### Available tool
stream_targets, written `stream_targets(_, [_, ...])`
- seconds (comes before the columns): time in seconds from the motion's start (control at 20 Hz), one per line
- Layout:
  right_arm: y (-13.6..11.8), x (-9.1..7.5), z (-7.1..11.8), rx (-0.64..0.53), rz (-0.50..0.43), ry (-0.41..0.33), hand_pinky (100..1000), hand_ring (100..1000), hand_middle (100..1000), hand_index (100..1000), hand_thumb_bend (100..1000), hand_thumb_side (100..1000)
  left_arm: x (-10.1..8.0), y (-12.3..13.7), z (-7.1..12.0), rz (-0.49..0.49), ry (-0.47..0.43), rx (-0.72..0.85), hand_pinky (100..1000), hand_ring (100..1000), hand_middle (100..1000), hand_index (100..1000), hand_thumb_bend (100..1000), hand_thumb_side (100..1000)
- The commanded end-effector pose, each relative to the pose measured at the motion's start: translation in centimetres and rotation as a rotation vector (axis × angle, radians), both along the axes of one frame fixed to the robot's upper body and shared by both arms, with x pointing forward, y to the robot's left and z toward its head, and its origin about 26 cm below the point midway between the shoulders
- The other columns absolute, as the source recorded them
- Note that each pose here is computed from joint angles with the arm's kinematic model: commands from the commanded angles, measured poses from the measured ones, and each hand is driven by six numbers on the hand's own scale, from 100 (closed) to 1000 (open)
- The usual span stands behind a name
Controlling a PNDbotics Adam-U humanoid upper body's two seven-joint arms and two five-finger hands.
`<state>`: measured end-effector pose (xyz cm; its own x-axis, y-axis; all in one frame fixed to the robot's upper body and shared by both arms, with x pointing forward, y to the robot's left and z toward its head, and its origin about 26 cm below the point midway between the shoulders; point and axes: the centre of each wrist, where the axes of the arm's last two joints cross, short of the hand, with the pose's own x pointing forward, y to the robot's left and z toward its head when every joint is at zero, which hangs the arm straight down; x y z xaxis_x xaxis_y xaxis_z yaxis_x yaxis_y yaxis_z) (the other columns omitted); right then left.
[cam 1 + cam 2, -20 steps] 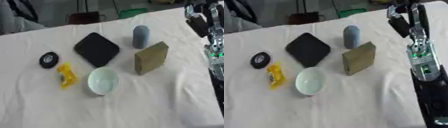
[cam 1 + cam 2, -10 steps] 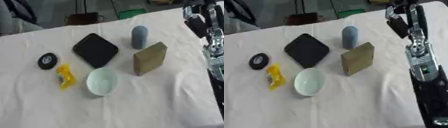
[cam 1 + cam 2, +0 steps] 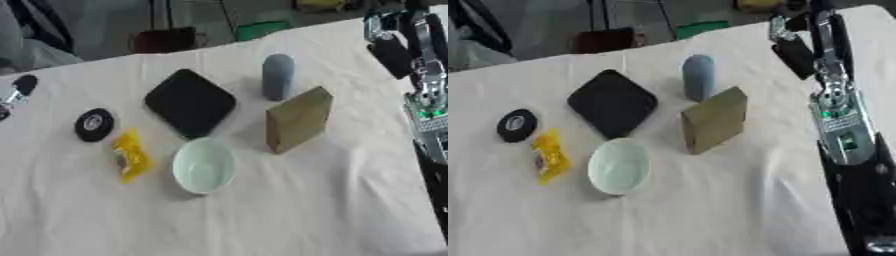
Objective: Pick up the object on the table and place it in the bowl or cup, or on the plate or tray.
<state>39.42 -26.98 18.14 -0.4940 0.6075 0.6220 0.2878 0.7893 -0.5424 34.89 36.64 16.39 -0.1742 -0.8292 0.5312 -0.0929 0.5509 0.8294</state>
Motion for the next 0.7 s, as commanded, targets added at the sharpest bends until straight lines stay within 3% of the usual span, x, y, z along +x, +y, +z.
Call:
stream_targets(0.05, [0.3,0.1,1.1,-0.015,0.010,-0.029,692,589,804,853,100,595,0.7,0.7,1.3,0.007,0.042,0.114,894,922,917,713,623,598])
stream_targets(0.2, [0.4,0.2,1.2,-0.019,0.016,-0.028,692,589,804,854,100,595,2.0,0.3,1.0,0.014,0.139,0.190,946,924,914,676,696,622])
stream_targets(0.25, [0.4,0.2,1.2,-0.019,0.018,-0.028,692,589,804,854,100,595,2.5,0.2,0.9,0.018,0.172,0.215,979,925,911,651,812,654])
stream_targets(0.35, [0.5,0.2,1.2,-0.021,0.021,-0.026,692,589,804,854,100,596,3.4,-0.1,0.6,0.025,0.239,0.264,993,926,911,632,852,672])
stream_targets(0.7, [0.6,0.2,1.2,-0.023,0.026,-0.024,692,589,804,854,100,596,5.3,0.1,-0.6,0.028,0.407,0.384,1000,926,909,628,847,666])
